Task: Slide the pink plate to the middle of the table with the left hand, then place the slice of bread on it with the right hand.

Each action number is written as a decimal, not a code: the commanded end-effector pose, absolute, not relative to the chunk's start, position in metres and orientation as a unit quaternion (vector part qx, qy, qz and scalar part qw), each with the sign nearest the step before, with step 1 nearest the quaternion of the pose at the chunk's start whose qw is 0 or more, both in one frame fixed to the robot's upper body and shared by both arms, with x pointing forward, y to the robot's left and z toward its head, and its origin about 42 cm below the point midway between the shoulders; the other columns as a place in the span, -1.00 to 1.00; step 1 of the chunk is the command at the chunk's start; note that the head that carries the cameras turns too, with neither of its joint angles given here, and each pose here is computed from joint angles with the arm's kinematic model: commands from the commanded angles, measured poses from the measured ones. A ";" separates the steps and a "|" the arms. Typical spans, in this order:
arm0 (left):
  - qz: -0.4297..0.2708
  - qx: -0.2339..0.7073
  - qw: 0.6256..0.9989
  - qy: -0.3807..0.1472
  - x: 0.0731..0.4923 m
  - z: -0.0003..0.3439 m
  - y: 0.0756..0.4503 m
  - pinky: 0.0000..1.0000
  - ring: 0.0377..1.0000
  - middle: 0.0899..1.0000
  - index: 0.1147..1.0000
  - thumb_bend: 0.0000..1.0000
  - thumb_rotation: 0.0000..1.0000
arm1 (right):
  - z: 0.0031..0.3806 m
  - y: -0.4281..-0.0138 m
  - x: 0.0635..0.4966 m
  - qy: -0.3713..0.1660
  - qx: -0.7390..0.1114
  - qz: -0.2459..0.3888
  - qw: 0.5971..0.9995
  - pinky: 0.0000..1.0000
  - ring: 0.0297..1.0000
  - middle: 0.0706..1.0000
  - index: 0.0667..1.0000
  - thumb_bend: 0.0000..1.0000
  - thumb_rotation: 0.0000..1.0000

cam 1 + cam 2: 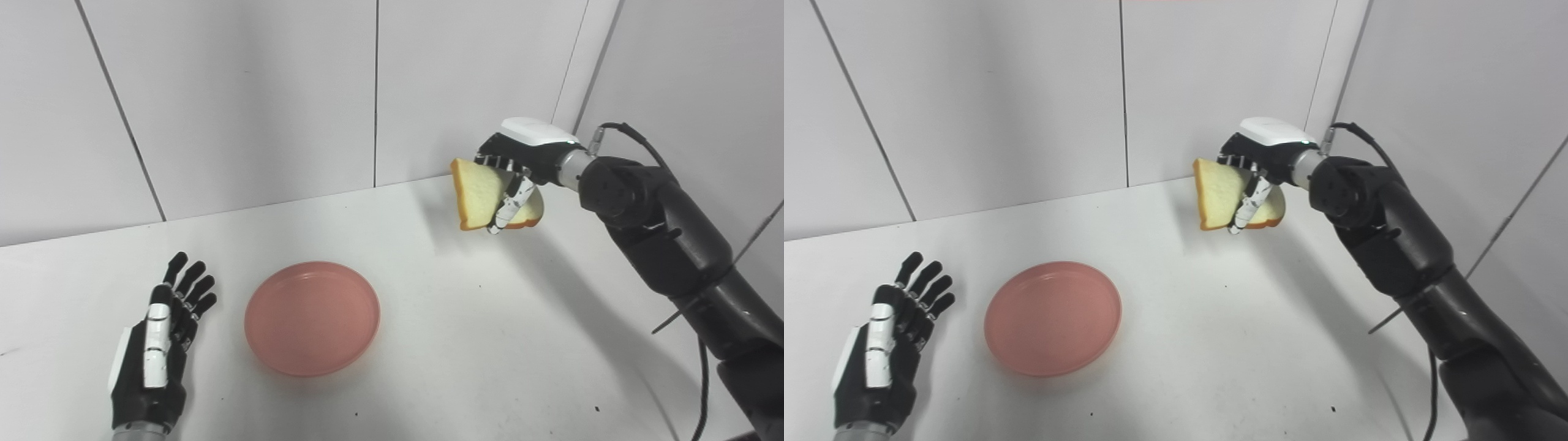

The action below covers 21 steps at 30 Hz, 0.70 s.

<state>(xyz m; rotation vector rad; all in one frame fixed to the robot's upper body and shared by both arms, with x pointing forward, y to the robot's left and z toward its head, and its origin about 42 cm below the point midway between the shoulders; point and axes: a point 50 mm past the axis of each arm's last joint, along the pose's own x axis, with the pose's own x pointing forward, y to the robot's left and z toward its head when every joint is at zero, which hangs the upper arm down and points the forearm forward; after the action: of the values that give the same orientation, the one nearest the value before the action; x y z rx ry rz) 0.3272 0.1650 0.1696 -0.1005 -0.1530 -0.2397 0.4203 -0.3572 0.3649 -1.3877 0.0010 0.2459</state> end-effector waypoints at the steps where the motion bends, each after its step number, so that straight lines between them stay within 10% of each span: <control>1: -0.122 -0.045 0.984 -0.123 0.334 0.190 0.154 0.81 0.83 0.86 0.87 0.17 1.00 | 0.396 -0.344 0.423 -0.051 -0.647 0.102 0.754 -0.15 -0.09 -0.16 -0.02 0.04 -1.00; 21: -0.082 -0.045 0.988 -0.126 0.338 0.195 0.099 0.77 0.80 0.82 0.83 0.06 1.00 | 0.381 -0.201 0.439 -0.181 -0.583 0.270 0.745 -0.21 -0.14 -0.17 -0.02 0.04 -1.00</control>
<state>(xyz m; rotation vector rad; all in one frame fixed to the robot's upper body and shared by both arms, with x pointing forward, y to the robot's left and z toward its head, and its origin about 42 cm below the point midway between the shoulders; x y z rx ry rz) 0.3314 0.1055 0.1741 -0.0874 -0.1767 -0.1741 0.4370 -0.2095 0.3522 -1.2481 -0.2820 0.6075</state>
